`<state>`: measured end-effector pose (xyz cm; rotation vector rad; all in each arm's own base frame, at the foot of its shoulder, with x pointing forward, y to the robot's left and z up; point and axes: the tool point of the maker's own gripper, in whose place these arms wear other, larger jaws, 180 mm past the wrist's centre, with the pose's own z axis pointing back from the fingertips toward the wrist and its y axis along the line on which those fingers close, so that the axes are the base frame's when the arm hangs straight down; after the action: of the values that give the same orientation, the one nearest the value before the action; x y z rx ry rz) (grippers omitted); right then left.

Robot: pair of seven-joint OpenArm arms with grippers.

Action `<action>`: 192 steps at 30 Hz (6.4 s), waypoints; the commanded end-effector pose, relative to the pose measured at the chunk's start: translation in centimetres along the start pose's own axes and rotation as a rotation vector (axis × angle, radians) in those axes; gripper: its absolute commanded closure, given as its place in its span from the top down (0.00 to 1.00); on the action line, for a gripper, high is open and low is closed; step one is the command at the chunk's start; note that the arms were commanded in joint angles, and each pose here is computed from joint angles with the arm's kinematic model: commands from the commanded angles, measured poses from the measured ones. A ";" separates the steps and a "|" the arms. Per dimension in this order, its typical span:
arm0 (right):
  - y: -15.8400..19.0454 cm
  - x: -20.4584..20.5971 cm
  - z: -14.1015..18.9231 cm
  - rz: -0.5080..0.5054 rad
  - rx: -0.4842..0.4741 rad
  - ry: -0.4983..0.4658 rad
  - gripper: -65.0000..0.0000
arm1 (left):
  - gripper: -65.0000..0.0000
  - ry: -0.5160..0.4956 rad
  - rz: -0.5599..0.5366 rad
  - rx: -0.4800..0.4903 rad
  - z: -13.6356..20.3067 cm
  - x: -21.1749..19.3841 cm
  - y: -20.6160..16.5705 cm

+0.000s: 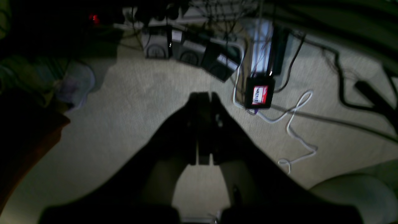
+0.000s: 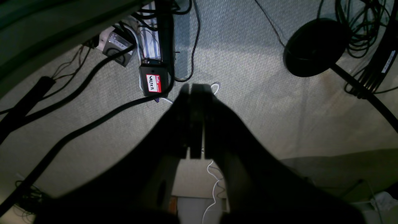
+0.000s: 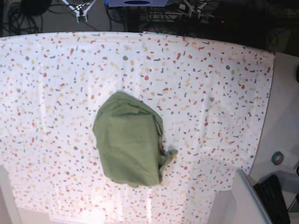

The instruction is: Layout the t-shirt on the table in an organized manner, then fold the t-shirt properly

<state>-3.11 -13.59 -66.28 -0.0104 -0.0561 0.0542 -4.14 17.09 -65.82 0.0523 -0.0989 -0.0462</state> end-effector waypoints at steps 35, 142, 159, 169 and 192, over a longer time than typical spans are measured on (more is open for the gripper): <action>-0.2 -0.9 0.1 0.004 -0.011 0.012 0.00 | 0.00 0.102 -0.009 0.001 0.2 -2.2 -0.1; 7.6 28.0 18.3 0.501 -0.058 -0.649 0.00 | 0.66 -0.751 0.203 -0.532 17.1 43.3 -5.9; 6.4 28.1 17.8 0.517 -0.084 -0.634 0.00 | 0.55 -0.753 0.158 -0.474 16.1 50.7 -9.7; -0.5 29.5 18.4 0.373 -0.202 -0.635 0.00 | 0.00 -0.690 0.045 -0.410 19.1 48.6 -4.2; -9.2 39.7 32.1 0.202 -0.422 -1.000 0.00 | 0.00 -0.901 0.152 -0.342 36.0 52.6 4.9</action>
<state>34.35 -20.08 -33.78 -0.3853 -1.0095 0.2462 43.95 16.98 -26.80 -0.3334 -0.9223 0.0687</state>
